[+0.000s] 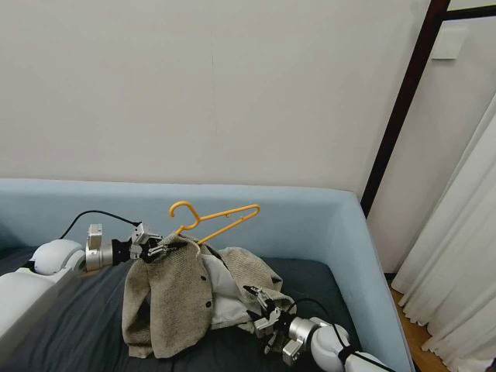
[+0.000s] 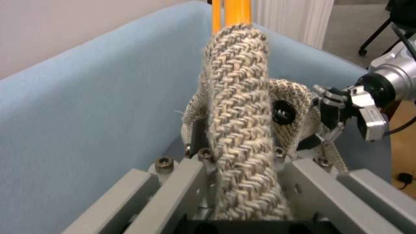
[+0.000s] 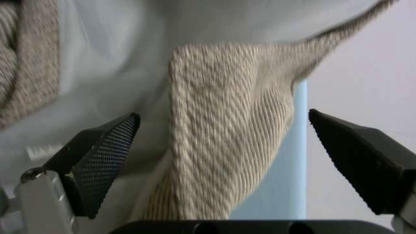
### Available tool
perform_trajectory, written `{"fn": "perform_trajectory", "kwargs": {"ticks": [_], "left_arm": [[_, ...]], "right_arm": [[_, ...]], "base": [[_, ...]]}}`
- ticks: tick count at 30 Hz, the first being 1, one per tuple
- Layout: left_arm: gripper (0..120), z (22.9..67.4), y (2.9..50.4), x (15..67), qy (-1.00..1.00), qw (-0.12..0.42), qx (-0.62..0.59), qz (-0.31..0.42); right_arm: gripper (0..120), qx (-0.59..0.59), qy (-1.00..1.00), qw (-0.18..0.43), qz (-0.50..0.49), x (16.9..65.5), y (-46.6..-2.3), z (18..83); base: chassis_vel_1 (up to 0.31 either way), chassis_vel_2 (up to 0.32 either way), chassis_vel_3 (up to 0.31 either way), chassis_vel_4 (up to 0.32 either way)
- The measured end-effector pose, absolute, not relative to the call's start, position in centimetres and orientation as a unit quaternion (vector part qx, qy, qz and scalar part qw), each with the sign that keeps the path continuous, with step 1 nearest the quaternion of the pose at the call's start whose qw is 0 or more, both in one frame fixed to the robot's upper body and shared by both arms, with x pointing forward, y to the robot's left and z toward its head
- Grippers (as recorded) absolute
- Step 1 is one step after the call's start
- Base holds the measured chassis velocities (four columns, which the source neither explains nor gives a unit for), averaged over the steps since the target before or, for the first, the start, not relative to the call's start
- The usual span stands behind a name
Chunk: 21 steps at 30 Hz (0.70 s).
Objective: Pick up the clothes from the sofa and hang them on the clothes hanger.
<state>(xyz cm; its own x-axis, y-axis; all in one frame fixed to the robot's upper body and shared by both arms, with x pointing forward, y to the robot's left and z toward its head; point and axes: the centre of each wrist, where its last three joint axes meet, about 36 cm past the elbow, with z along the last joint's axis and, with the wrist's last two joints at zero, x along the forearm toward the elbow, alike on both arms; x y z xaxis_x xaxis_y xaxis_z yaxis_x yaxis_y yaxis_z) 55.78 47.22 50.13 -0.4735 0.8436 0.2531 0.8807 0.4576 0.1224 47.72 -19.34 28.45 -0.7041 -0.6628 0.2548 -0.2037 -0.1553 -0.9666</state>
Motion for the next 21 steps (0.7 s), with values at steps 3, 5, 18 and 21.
{"fn": "perform_trajectory", "kwargs": {"ticks": [3, 5, 18, 21], "left_arm": [[4, 50.1, 47.2, 55.6, -0.850, 0.077, -0.508, -0.118], [4, 50.1, 47.3, 55.5, -0.850, 0.077, -0.507, -0.118], [4, 49.7, 47.4, 55.0, -0.850, 0.077, -0.508, -0.116], [4, 49.7, 47.5, 54.9, -0.850, 0.074, -0.508, -0.117]], "right_arm": [[100, -0.326, 0.634, 0.170, -0.680, 47.7, -19.4, 28.3], [100, -0.317, 0.644, 0.178, -0.673, 47.6, -19.1, 28.1], [63, -0.326, 0.701, 0.196, -0.603, 47.0, -17.2, 27.7], [48, -0.333, 0.704, 0.188, -0.599, 47.1, -17.3, 27.8]], "base": [[0.000, 0.000, 0.000, 0.000], [0.000, 0.000, 0.000, 0.000], [0.000, 0.000, 0.000, 0.000], [0.000, 0.000, 0.000, 0.000]]}}
